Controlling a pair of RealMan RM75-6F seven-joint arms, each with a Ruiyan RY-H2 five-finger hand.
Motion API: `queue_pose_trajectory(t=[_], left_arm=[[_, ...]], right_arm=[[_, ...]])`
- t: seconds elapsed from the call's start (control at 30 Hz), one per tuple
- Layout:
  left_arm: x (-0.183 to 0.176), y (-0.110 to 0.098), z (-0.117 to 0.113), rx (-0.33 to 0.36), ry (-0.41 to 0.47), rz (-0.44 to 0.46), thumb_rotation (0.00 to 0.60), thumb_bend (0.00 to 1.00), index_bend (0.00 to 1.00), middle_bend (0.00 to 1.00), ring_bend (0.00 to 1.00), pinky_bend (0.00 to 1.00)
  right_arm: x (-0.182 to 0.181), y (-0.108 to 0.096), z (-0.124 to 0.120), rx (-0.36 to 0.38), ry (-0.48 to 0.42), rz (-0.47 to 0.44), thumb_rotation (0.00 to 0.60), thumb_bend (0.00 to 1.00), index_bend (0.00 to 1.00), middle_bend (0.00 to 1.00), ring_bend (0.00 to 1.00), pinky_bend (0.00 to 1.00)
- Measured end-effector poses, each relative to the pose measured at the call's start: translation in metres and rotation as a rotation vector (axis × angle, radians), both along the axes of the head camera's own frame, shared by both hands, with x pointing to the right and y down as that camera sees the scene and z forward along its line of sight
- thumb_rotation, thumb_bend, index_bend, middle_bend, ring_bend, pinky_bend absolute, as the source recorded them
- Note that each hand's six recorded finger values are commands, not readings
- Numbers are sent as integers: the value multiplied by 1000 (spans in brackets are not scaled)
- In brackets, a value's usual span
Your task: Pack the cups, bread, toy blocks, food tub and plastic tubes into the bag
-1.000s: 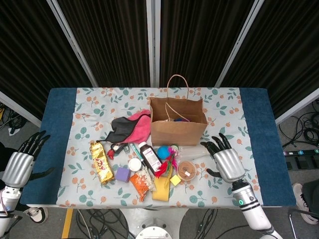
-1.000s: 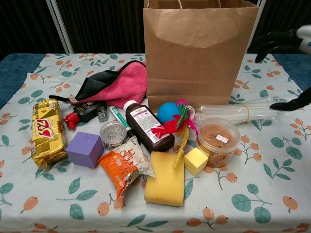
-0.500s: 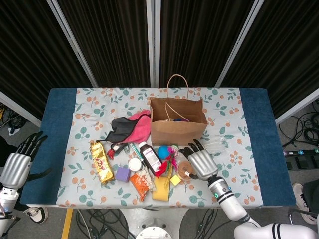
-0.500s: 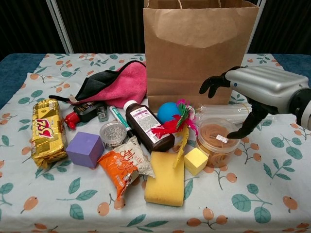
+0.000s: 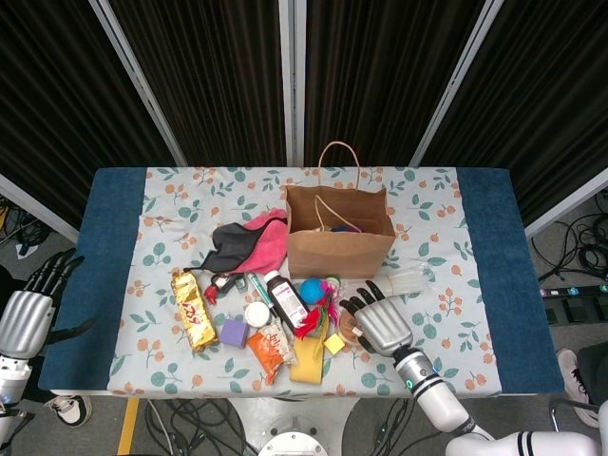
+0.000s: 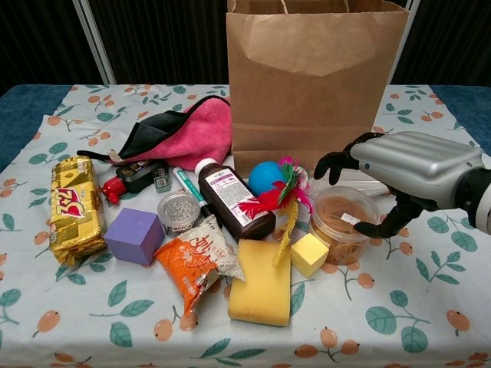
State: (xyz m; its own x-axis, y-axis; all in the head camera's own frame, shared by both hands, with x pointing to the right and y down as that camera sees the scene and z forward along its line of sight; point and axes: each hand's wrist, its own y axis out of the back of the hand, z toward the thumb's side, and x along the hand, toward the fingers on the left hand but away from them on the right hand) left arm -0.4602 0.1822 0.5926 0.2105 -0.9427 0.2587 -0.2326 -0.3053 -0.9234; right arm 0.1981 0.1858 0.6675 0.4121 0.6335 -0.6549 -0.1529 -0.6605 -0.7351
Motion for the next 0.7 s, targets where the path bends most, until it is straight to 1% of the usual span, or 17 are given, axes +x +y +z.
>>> queue_pose_trajectory(t=[0.17, 0.27, 0.5, 0.7], left_arm=[[-1, -1, 1, -4, 7, -8, 600, 31, 133, 155, 84, 203], [-1, -2, 0, -2, 8, -8, 600, 31, 133, 155, 84, 203], [-2, 0, 1, -4, 7, -11, 600, 31, 132, 155, 84, 203], [-6, 0, -1, 3, 4, -17, 600, 31, 132, 155, 84, 203]], right_arm=[[-5, -3, -14, 24, -18, -10, 600, 0, 208, 250, 120, 0], [-4, -3, -17, 28, -6, -23, 600, 0, 211, 238, 119, 0], [1, 2, -7, -13, 67, -38, 600, 0, 212, 226, 112, 0], [0, 5, -2, -25, 93, -47, 600, 0, 213, 224, 106, 0]])
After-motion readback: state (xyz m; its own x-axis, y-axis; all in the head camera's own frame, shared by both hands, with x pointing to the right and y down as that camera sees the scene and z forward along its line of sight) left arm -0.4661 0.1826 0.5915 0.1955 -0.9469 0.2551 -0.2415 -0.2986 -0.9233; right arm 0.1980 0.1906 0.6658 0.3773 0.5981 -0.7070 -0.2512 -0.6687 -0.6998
